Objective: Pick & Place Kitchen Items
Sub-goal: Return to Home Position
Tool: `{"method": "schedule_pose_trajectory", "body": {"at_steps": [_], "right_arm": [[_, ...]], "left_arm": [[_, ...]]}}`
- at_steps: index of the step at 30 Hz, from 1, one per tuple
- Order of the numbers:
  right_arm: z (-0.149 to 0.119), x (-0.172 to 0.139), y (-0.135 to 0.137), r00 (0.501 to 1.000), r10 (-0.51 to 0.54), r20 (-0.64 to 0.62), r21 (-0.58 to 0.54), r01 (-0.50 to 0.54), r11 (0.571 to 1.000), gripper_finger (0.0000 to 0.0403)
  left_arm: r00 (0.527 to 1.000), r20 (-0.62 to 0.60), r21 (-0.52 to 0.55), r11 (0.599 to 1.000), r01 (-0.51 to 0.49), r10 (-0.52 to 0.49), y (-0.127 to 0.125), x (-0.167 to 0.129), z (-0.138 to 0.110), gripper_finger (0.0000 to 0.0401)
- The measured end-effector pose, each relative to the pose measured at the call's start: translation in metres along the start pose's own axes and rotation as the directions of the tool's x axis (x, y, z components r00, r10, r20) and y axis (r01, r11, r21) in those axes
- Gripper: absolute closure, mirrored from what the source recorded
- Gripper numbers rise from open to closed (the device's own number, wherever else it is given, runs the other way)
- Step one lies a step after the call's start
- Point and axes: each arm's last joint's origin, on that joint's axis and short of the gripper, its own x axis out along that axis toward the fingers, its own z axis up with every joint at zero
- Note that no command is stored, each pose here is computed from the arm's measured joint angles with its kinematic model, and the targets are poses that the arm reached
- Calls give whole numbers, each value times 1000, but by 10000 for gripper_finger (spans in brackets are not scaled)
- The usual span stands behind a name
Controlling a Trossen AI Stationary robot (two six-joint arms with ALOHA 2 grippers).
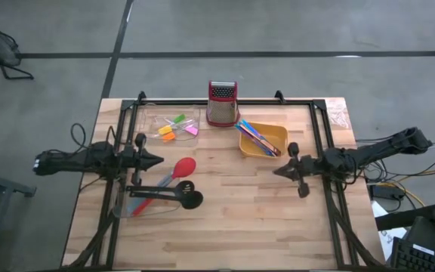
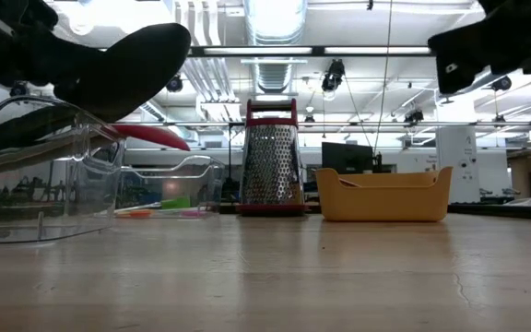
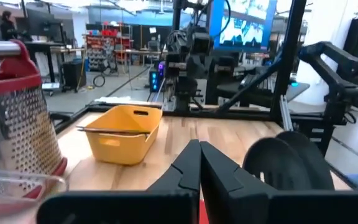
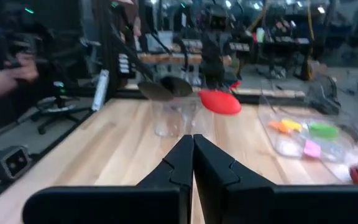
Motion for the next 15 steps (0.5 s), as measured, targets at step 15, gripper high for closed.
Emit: {"method": "schedule_pose_trajectory", "body": {"at_steps": [15], "right_arm": [[8, -31, 0, 983, 122, 134, -62, -114, 991, 394]], "left_arm": [[1000, 4, -12, 1000, -10, 10, 1, -5, -4, 396]]}}
